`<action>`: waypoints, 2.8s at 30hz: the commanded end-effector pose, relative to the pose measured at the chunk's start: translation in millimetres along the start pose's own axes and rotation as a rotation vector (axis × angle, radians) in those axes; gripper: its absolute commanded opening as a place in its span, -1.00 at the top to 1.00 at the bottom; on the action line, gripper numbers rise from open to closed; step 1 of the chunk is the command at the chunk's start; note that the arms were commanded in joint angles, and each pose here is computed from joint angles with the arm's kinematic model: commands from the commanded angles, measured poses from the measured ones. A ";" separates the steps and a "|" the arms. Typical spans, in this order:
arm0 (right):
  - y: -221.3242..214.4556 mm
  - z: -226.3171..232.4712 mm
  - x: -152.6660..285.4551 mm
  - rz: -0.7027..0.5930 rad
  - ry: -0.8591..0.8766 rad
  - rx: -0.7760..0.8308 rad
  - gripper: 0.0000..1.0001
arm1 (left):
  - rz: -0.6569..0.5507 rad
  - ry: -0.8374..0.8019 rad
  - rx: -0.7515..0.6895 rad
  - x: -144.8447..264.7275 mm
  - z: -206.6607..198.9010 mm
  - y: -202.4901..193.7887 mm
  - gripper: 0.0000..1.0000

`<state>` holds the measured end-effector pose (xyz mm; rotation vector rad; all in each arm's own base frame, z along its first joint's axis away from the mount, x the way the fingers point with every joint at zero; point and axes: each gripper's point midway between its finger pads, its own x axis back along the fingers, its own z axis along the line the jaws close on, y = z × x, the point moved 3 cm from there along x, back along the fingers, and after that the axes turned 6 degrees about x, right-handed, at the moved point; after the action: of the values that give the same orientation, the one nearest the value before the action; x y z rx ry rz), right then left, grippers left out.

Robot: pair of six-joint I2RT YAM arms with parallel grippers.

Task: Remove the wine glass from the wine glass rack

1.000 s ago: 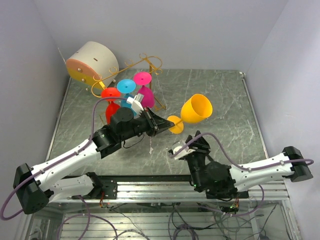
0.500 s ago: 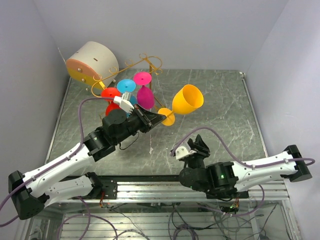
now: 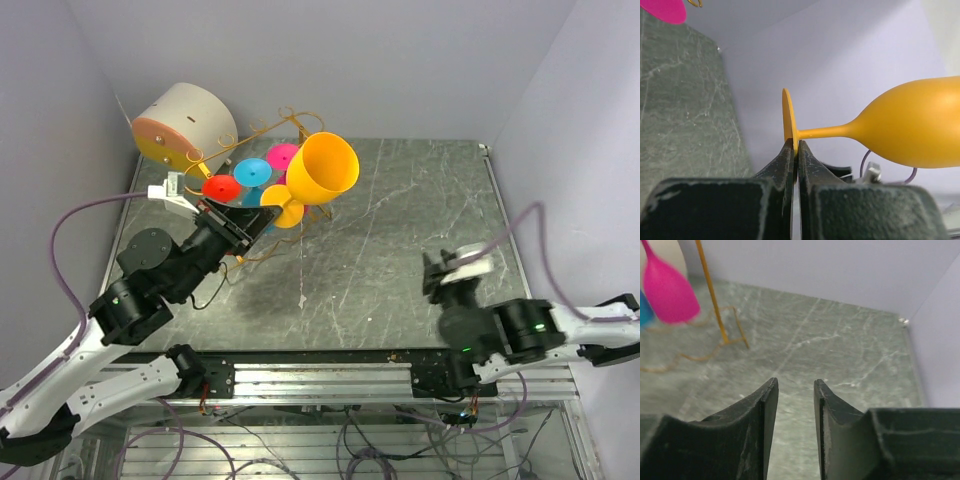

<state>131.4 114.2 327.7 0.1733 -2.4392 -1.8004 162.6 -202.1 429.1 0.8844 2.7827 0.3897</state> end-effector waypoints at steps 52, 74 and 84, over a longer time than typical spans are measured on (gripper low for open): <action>276.7 -22.3 123.9 -0.345 1.091 -0.214 0.16 | 0.014 0.014 -0.298 63.2 -29.6 35.1 0.86; 271.5 -76.5 -60.5 -0.232 0.838 -0.602 0.63 | -0.022 0.046 -0.353 71.1 -34.6 48.6 0.86; 246.0 -115.6 -106.3 -0.181 0.427 -0.683 0.68 | -0.030 0.071 -0.378 70.3 -31.0 50.9 0.86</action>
<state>153.1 -195.0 640.5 0.0227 -2.0002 -3.2726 123.0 -130.2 460.2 0.7901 2.6508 0.8975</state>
